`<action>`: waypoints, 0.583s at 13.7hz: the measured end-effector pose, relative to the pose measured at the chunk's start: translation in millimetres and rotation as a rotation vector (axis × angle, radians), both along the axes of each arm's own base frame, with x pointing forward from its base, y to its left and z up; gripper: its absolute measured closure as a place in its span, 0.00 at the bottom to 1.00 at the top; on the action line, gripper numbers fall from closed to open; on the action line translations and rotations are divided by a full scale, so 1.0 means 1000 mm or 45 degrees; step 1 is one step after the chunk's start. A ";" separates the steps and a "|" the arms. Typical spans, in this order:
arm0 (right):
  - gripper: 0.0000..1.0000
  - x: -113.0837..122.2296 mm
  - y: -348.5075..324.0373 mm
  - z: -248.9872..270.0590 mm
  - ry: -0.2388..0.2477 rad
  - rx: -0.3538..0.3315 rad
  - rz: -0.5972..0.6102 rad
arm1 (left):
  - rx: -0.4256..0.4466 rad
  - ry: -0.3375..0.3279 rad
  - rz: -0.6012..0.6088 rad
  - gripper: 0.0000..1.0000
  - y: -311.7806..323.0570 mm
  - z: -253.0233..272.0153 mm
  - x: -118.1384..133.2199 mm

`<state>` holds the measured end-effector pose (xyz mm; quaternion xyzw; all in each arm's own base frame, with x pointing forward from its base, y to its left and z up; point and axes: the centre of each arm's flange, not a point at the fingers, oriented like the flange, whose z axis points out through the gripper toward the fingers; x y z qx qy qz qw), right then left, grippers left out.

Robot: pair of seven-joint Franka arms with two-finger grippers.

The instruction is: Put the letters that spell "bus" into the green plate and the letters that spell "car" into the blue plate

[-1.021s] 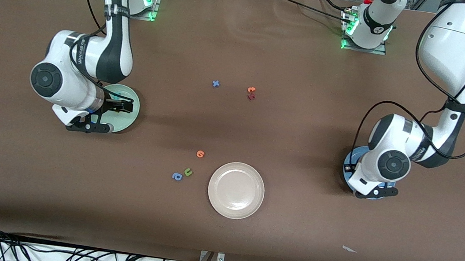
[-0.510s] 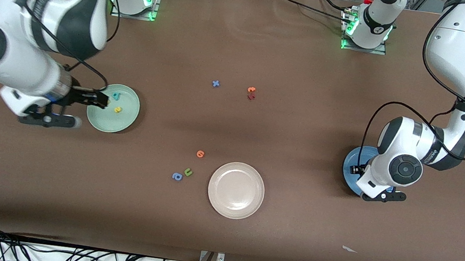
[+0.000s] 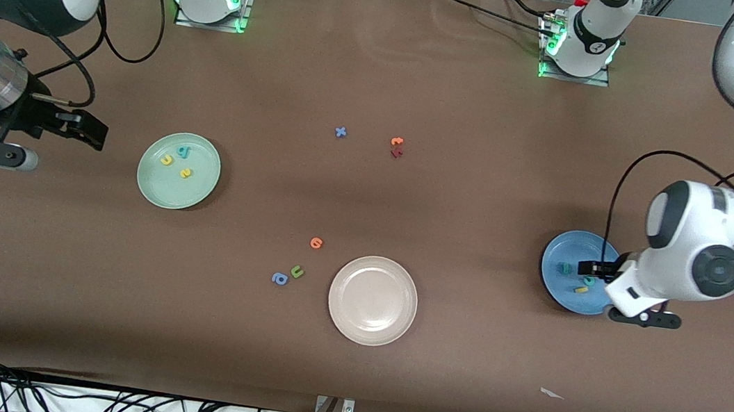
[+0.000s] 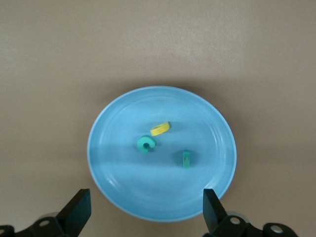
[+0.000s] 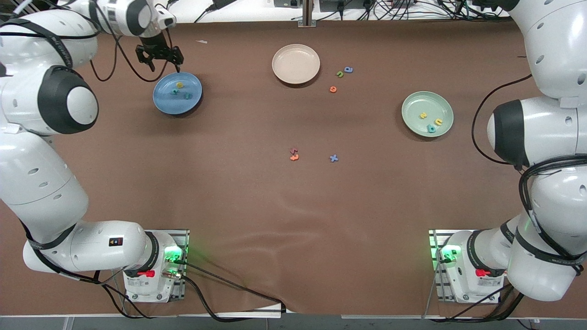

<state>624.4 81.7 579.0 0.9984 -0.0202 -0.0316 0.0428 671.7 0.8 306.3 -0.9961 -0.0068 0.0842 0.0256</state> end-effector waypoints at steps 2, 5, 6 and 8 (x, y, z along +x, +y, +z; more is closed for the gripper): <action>0.00 -0.003 -0.004 0.001 0.036 0.046 0.005 | -0.010 -0.019 -0.005 0.00 0.008 0.043 -0.006; 0.00 -0.001 -0.033 -0.015 0.152 0.211 0.030 | 0.004 0.009 -0.012 0.00 -0.002 0.129 -0.036; 0.00 -0.001 -0.042 -0.016 0.168 0.234 0.042 | -0.008 0.001 -0.007 0.00 -0.006 0.158 -0.048; 0.00 -0.007 -0.048 -0.010 0.190 0.214 0.086 | -0.006 -0.018 -0.005 0.00 -0.013 0.209 -0.071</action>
